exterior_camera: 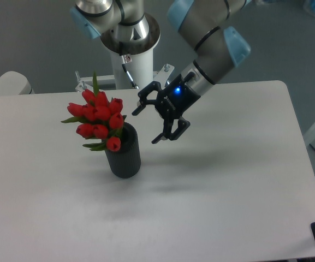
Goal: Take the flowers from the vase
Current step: 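Move the open gripper toward the tulip stems above the vase rim, then close the gripper around the red tulip stems at the vase rim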
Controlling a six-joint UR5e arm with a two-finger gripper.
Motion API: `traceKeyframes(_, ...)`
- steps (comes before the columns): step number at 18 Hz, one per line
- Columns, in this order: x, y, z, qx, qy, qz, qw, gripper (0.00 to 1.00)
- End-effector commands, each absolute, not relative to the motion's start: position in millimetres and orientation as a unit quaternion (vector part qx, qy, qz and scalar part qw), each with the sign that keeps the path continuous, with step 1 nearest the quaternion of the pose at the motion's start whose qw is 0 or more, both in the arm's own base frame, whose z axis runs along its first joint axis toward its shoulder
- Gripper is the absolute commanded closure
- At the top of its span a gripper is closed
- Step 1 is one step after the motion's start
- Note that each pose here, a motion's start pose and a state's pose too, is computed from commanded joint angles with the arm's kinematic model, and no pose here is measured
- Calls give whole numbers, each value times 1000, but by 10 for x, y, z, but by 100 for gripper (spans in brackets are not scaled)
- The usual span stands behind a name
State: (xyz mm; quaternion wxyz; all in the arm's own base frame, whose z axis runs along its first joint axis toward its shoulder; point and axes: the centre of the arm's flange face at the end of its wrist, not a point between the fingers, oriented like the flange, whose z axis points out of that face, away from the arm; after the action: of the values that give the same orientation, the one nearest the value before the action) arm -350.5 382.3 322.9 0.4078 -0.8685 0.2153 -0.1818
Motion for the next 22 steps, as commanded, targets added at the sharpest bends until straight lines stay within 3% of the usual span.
traceKeyframes(22, -3029, 4035, 3119, -842, 220, -215, 444, 0)
